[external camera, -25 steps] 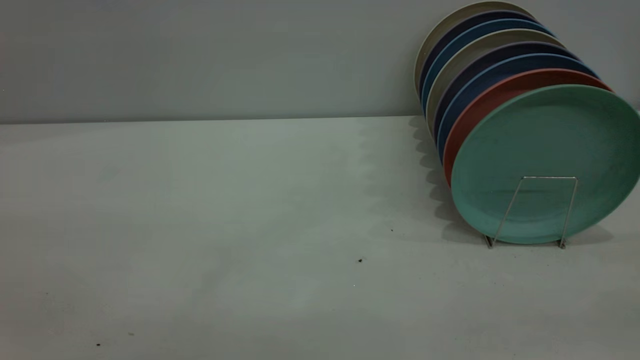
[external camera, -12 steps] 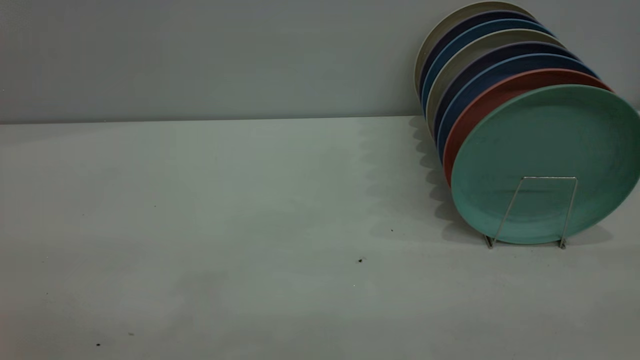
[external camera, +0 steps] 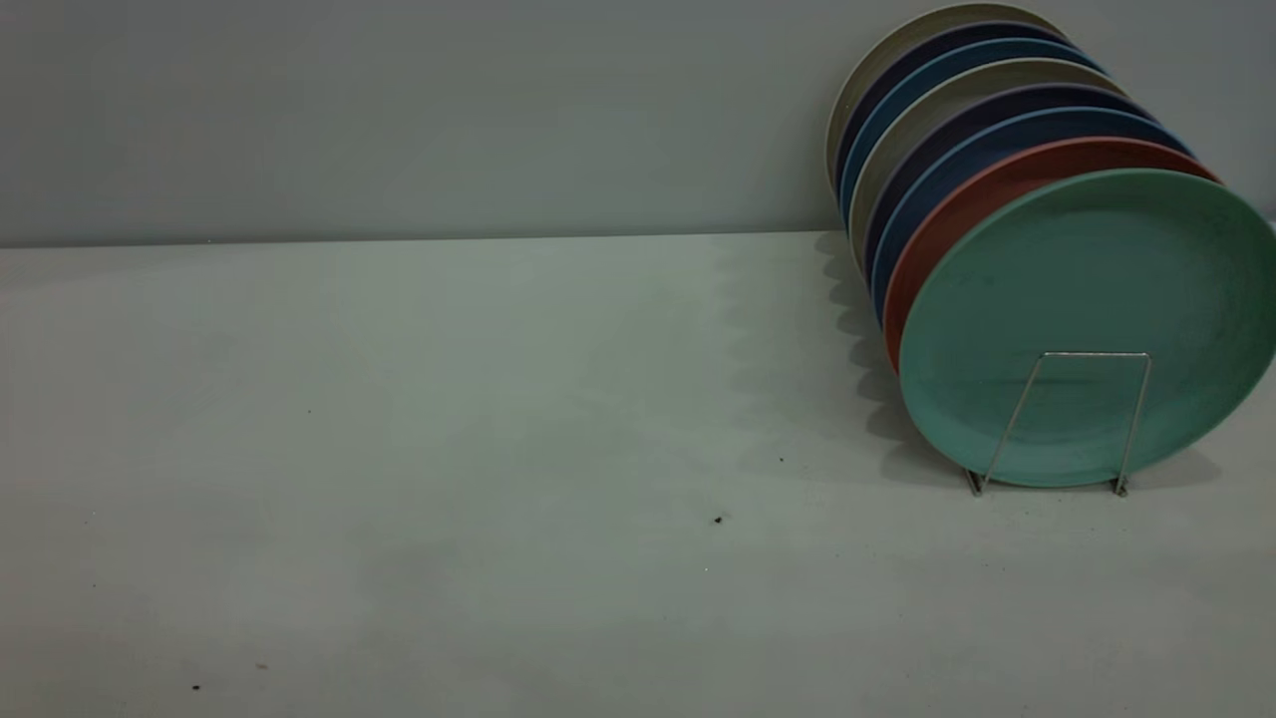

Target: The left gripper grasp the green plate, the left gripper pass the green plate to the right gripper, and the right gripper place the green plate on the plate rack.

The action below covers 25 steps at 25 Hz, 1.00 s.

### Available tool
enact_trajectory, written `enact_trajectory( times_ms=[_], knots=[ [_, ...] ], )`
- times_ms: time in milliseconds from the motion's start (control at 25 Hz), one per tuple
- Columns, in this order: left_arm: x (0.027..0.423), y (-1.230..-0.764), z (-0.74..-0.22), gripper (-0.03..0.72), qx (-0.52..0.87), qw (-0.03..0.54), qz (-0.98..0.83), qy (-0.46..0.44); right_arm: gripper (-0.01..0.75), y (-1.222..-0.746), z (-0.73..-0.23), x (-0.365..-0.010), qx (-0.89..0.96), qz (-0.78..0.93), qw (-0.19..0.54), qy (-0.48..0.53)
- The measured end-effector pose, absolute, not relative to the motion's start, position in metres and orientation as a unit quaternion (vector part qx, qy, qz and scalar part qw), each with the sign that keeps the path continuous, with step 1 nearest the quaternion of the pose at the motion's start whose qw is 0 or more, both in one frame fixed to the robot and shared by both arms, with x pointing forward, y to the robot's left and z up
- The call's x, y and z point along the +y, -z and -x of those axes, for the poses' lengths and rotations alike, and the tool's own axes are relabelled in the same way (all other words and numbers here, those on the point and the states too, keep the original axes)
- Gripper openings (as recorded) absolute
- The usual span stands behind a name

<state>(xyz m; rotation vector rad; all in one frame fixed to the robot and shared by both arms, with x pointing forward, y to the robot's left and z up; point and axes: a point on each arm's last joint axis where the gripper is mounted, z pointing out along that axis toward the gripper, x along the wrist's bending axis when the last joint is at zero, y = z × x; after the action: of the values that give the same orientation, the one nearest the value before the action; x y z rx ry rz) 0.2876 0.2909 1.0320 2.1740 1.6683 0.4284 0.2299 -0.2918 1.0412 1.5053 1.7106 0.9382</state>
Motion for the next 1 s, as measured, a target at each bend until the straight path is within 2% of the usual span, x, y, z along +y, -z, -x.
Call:
enact_trajectory(
  times_ms=[440, 1000],
  knots=[
    [0.300, -1.037, -0.225, 0.583, 0.560, 0.308, -0.717, -0.279, 0.440, -1.041, -0.230, -0.292, 0.654, -0.577, 0.332, -0.359],
    [0.300, -1.036, -0.219, 0.583, 0.574, 0.311, -0.696, -0.299, 0.440, -1.041, -0.230, -0.292, 0.651, -0.581, 0.334, -0.357]
  ],
)
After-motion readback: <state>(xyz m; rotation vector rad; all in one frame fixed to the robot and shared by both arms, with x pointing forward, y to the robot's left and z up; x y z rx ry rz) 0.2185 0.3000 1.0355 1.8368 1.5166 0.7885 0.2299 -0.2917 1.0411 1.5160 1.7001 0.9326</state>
